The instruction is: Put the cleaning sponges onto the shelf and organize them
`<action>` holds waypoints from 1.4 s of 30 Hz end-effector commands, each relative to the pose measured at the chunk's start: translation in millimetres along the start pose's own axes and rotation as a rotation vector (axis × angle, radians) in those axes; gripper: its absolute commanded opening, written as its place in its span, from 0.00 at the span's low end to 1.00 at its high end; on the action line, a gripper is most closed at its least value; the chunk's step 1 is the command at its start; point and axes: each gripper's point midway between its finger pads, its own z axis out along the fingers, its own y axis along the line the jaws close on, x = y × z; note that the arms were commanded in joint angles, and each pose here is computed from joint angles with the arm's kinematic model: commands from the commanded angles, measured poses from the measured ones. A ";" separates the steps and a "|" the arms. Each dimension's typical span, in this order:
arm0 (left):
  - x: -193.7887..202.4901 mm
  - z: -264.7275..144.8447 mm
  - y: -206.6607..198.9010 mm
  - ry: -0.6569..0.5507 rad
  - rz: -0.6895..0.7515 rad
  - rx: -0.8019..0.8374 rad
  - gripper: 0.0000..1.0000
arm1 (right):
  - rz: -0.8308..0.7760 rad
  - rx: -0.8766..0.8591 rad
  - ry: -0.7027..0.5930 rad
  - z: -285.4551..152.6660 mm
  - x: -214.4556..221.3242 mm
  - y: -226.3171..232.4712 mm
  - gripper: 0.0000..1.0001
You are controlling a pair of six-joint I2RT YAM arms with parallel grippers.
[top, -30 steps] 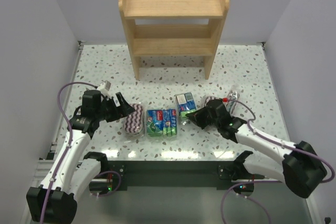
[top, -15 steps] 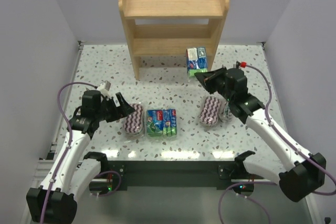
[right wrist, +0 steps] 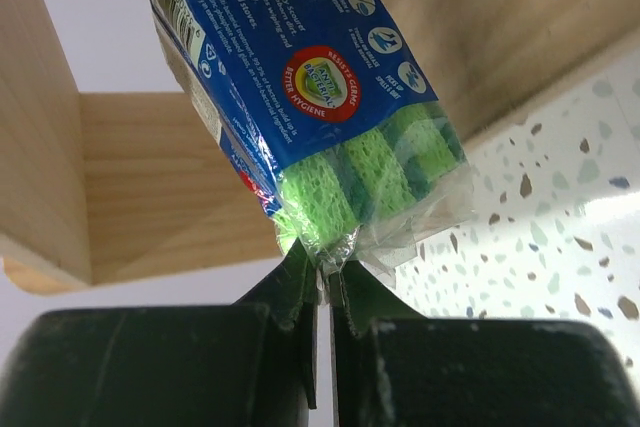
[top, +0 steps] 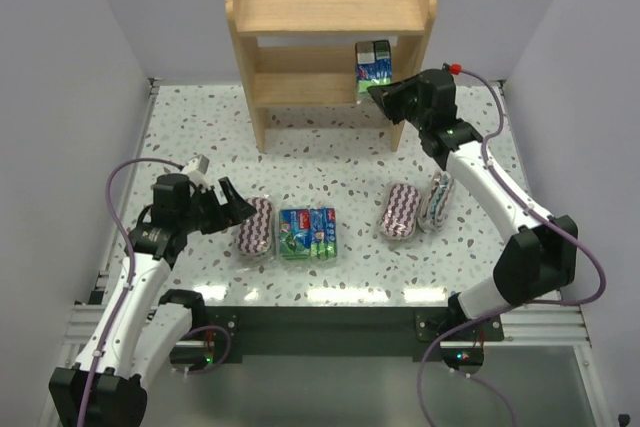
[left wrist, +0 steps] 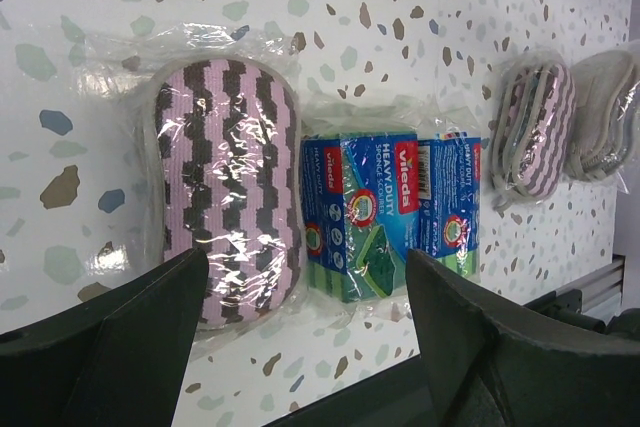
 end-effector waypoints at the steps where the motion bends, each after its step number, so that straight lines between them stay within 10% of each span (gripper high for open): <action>1: -8.3 -10.8 -11.8 -0.023 0.029 0.027 0.85 | 0.001 -0.079 -0.033 6.7 -18.6 38.2 0.00; 7: -6.6 -12.9 -11.0 -0.023 0.030 0.023 0.85 | 0.014 -0.018 -0.041 25.2 -26.8 19.6 0.03; 13: -6.5 -13.5 -12.0 -0.024 0.028 0.027 0.85 | 0.010 -0.054 -0.007 22.9 -25.3 23.4 0.43; 20: -7.5 -13.7 -14.5 -0.026 0.022 0.038 0.85 | -0.068 -0.152 -0.002 -12.8 -25.0 48.7 0.65; 34: 10.6 -2.6 -35.2 0.034 -0.051 0.173 0.84 | -0.208 0.064 0.288 -146.8 67.0 -122.0 0.72; 42: 58.9 1.3 -77.7 0.013 -0.421 0.210 0.81 | -0.208 0.155 0.316 -167.6 79.8 -172.0 0.73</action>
